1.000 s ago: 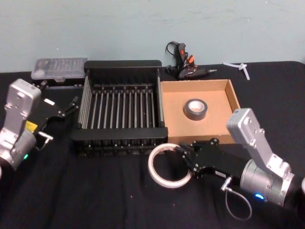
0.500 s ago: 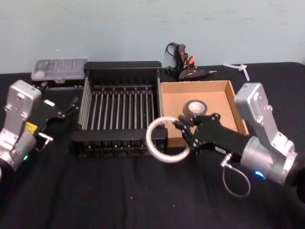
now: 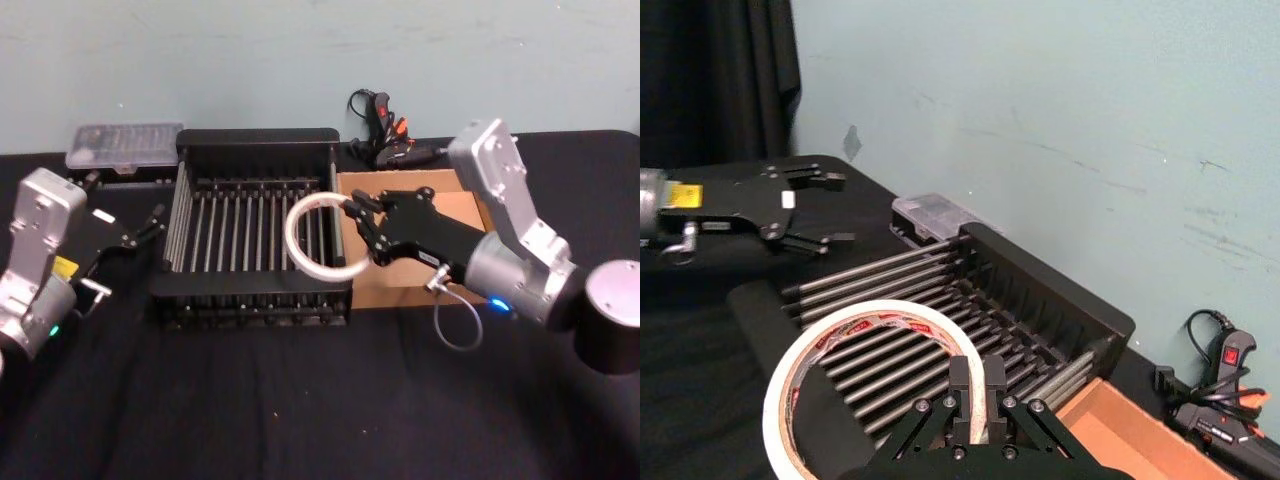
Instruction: Pick up the white tape and place it into the black box , Pick up the silver tape and place it into the brown box.
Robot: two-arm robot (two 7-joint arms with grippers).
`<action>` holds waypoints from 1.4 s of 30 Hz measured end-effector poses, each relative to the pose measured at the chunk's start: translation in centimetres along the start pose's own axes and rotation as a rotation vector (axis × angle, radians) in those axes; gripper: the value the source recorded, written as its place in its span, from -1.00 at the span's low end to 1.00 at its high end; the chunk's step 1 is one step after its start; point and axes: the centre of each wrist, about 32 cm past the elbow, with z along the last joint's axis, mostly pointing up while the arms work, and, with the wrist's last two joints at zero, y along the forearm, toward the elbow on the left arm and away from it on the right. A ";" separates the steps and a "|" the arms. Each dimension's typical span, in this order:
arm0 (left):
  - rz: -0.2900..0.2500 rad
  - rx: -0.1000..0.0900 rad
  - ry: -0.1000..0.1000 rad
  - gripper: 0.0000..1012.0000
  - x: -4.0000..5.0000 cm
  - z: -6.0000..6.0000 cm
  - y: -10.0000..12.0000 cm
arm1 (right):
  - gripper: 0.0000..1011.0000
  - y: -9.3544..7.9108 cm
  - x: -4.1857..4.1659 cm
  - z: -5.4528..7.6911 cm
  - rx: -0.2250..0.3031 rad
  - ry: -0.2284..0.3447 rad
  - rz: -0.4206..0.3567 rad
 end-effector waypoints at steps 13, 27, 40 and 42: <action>0.000 0.000 0.000 0.98 0.00 0.0 0.0 | -0.82 5.8 1.72 -0.2 -0.012 0.015 -0.042; 0.000 0.000 0.000 0.98 0.00 0.0 0.0 | -0.82 11.3 2.66 -0.9 -0.039 0.046 -0.076; 0.000 0.000 0.000 0.98 0.00 0.0 0.0 | -0.82 14.3 2.34 -2.5 -0.125 0.080 -0.094; 0.000 0.000 0.000 0.98 0.00 0.0 0.0 | -0.82 14.5 2.24 -2.7 -0.136 0.081 -0.093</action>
